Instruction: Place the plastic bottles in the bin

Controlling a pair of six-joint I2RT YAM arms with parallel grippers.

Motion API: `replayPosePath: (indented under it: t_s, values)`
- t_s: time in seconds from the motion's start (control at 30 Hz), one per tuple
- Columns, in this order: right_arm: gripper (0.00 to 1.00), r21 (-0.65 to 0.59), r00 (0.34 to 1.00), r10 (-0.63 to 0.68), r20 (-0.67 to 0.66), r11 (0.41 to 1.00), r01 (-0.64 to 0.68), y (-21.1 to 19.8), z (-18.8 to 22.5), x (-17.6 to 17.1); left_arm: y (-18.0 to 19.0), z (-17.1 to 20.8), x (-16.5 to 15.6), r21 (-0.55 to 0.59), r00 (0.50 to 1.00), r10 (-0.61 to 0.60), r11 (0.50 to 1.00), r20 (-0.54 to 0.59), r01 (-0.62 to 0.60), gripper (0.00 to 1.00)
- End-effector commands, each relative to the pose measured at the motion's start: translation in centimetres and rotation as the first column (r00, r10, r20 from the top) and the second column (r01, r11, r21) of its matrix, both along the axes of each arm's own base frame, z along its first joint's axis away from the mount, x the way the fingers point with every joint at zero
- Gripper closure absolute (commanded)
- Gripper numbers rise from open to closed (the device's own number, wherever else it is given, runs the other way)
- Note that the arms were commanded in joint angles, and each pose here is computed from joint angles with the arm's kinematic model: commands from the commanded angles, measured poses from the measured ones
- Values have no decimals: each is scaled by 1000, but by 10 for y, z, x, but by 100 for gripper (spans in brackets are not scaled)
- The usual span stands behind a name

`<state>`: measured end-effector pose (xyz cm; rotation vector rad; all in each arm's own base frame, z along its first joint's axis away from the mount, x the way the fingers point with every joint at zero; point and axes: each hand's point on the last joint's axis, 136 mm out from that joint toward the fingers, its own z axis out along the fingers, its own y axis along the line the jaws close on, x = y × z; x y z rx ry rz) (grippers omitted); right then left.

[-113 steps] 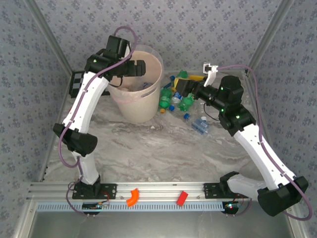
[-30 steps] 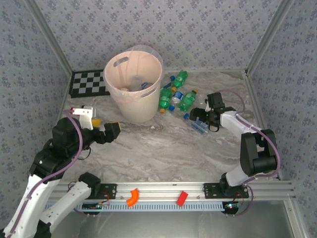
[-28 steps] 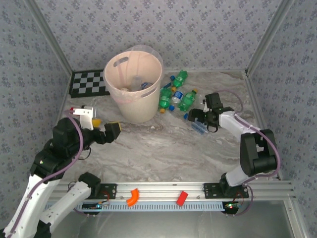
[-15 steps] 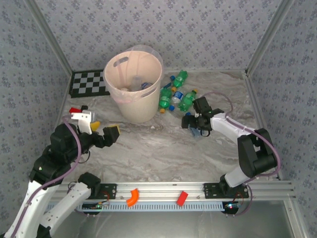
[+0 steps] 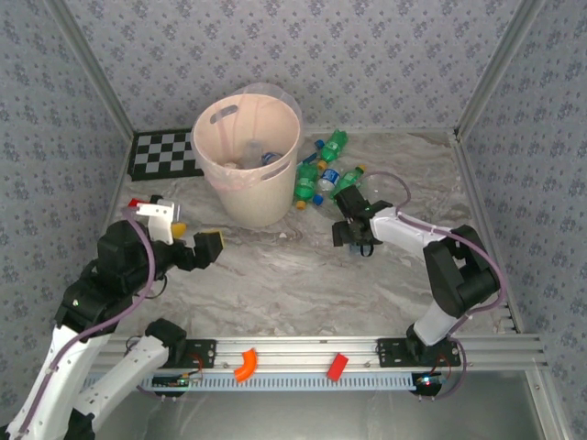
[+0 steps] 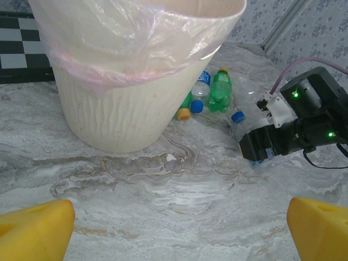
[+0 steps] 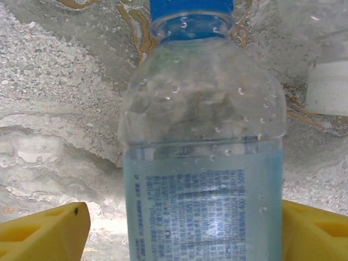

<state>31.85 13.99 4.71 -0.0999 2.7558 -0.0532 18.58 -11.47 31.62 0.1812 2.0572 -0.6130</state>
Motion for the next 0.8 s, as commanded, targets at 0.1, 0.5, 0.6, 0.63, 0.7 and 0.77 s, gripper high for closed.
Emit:
replayPosePath:
  t_s: [0.1,0.5,0.6,0.63,0.7,0.77]
  values:
    - [18,-38,999,30,12,999,-29,-7,-2,-8,4,22,2,-12,999,27,1000,45,-26,0]
    - [24,-33,995,93,42,995,-91,-12,-13,-21,3,37,14,-58,996,84,995,6,-84,0]
    - [27,-17,993,99,58,995,-99,-8,-11,-18,2,37,16,-52,996,89,995,-17,-90,1]
    - [27,-15,993,99,62,995,-99,-7,-10,-18,2,38,16,-54,996,89,995,-18,-89,1]
    - [29,-11,992,103,65,995,-103,-5,-10,-17,1,40,17,-60,996,88,994,-18,-88,1]
    - [31,-12,992,107,69,994,-107,-4,-8,-17,1,41,17,-62,996,86,994,-18,-87,2]
